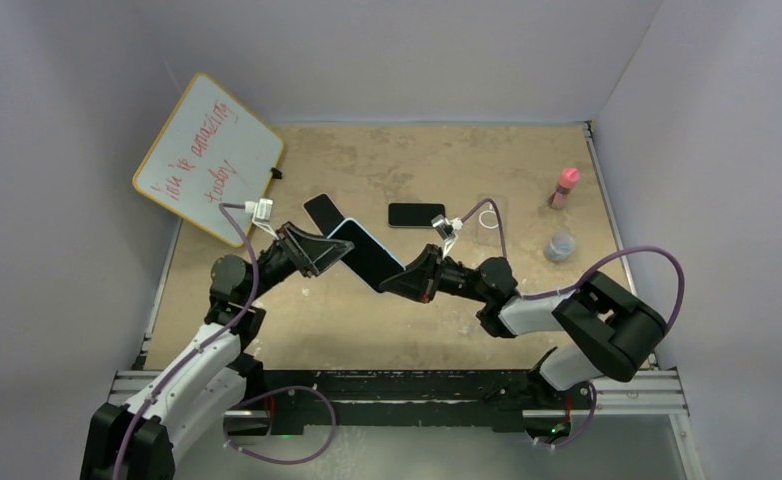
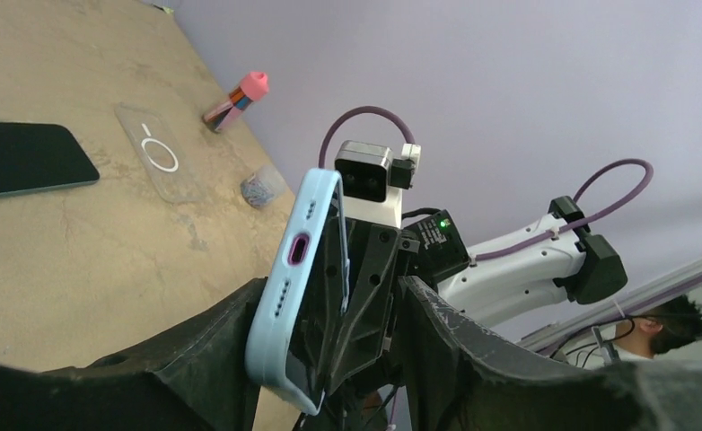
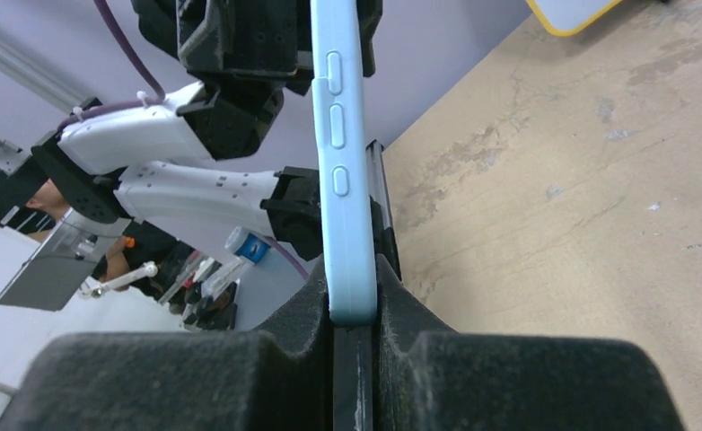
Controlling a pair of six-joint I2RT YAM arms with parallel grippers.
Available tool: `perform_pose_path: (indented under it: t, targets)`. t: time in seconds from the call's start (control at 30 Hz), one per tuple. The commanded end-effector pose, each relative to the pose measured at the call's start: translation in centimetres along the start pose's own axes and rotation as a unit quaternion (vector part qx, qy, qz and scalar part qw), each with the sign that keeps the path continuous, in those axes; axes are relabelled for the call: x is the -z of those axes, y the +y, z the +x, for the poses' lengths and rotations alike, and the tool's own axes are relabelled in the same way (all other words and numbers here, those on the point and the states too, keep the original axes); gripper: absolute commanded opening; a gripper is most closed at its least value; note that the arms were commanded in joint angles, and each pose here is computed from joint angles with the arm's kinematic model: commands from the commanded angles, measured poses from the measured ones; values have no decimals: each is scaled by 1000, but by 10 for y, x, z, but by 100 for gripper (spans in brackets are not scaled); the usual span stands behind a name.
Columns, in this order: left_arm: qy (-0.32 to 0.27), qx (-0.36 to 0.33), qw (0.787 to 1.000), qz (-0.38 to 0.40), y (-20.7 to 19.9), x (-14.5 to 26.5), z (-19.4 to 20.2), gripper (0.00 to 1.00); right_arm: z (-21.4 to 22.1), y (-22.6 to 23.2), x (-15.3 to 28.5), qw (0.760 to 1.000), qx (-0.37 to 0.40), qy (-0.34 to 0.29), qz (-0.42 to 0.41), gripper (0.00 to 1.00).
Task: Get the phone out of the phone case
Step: Remove the phone case from the phone.
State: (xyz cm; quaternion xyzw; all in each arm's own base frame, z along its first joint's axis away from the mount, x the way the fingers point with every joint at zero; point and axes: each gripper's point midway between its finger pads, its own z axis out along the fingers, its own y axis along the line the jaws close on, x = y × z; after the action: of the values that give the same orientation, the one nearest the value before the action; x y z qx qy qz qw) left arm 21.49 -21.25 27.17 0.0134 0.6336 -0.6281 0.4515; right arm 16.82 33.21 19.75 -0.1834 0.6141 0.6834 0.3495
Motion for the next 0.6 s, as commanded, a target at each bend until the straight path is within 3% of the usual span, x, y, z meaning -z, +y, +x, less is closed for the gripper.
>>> perform_pose_path:
  t: [0.0, 0.17, 0.57]
  targets:
    - [-52, 33, 998, 25, -6, 3, -10, 54, -82, 76, 3, 974, 94, -168, -119, 0]
    - [-63, 50, 997, 17, 1, 0, -3, 55, -92, 74, 6, 972, 77, -197, -106, 0]
    - [-79, 35, 996, -2, 13, -16, -2, 53, -83, 78, -3, 977, 55, -176, -110, 0]
